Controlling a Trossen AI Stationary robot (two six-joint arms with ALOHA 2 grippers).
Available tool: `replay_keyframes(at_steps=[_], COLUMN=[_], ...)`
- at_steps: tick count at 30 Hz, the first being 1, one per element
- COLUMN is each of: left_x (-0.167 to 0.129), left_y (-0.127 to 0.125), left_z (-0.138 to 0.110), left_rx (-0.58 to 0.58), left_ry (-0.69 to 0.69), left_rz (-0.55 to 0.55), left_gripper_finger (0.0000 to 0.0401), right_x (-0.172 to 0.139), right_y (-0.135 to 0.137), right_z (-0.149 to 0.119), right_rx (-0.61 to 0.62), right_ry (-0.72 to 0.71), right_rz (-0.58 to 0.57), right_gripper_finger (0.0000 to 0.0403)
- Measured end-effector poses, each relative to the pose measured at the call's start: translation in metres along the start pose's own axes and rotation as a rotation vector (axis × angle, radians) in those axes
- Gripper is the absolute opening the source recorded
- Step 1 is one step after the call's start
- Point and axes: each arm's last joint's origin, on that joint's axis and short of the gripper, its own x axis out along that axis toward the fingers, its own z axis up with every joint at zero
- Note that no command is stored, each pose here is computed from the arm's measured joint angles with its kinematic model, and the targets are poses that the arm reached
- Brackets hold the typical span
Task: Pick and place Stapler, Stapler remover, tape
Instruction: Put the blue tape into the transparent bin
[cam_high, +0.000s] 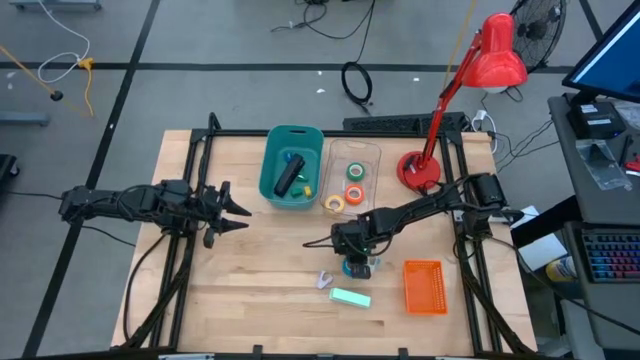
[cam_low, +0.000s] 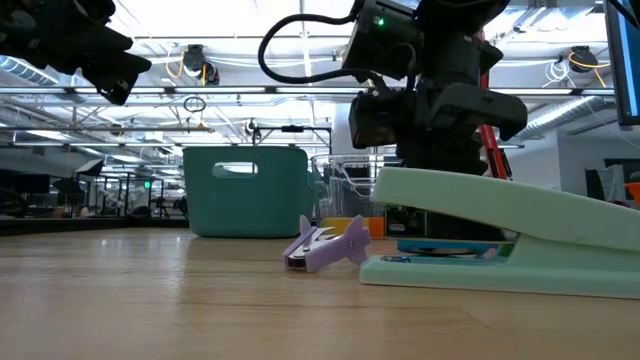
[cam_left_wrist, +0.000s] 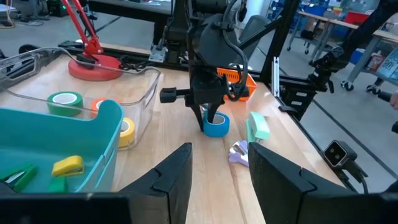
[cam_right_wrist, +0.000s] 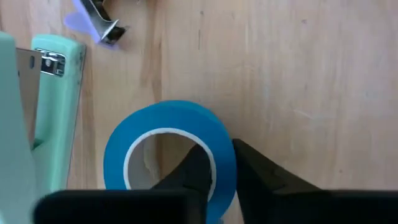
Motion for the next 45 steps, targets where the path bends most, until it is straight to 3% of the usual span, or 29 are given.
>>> replay_keyframes(at_steps=[5,8,12,18,21,25,30,34,36,38,45], left_x=[0.0,0.0,0.0,0.0,0.0,0.0,0.0,0.0,0.0,0.0,0.0], left_y=[0.0,0.001,0.001,0.001,0.001,0.001,0.001,0.002,0.002,0.002,0.003], left_z=[0.0,0.0,0.001,0.001,0.001,0.001,0.001,0.001,0.001,0.002,0.001], left_rx=[0.004,0.004,0.008,0.047,0.07,0.098,0.117,0.117,0.113,0.11,0.098], left_ry=[-0.003,-0.006,-0.008,-0.008,-0.008,-0.008,-0.014,-0.018,-0.019,-0.02,-0.022], left_rz=[0.016,0.025,0.025,0.025,0.026,0.028,0.054,0.07,0.073,0.076,0.093], left_gripper_finger=[0.0157,0.0157,0.0157,0.0157,0.0157,0.0157,0.0157,0.0157,0.0157,0.0157,0.0157], right_x=[-0.017,-0.048,-0.1,-0.19,-0.226,-0.259,-0.278,-0.282,-0.281,-0.276,-0.245], right_y=[0.0,0.003,0.003,-0.004,-0.004,-0.003,-0.002,-0.008,-0.014,-0.023,-0.067], right_z=[0.001,0.01,0.02,0.026,0.022,0.014,0.011,0.013,0.014,0.016,0.02], right_rx=[0.019,0.041,0.066,0.07,0.009,-0.121,-0.26,-0.284,-0.258,-0.189,0.025], right_ry=[-0.038,-0.133,-0.33,-0.8,-0.974,-1.098,-1.175,-1.199,-1.189,-1.194,-1.076], right_rz=[-0.014,0.01,0.046,0.108,0.169,0.325,0.48,0.514,0.494,0.403,-0.173], right_gripper_finger=[0.0033,0.0033,0.0033,0.0033,0.0033,0.0033,0.0033,0.0033,0.0033,0.0033,0.0033])
